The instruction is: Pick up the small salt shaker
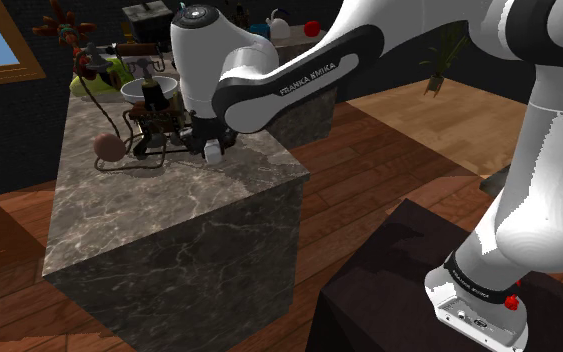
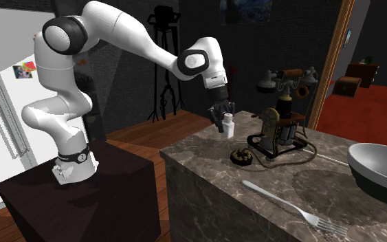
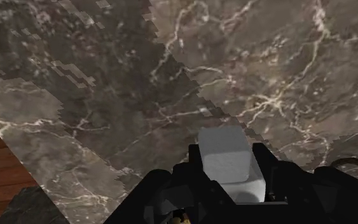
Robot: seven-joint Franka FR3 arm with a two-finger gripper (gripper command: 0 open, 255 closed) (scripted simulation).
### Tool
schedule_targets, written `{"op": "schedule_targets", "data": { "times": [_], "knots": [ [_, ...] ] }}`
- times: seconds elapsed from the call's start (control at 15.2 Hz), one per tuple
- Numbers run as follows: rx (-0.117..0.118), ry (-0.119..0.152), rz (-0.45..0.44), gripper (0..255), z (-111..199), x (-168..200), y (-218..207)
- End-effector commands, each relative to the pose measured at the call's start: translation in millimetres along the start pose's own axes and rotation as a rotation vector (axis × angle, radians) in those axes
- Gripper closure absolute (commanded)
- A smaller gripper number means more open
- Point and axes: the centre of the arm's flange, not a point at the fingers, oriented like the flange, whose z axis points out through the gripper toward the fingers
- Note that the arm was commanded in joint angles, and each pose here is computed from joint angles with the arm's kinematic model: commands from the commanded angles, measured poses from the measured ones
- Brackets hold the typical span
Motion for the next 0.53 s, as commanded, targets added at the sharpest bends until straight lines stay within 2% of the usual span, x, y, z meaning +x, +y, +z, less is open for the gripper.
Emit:
{"op": "schedule_targets", "data": {
  "times": [0.0,0.46],
  "knots": [
    [0.000,0.000,0.000,255,-10,3,0],
    [0.000,0.000,0.000,255,-45,16,-1]
  ]
}}
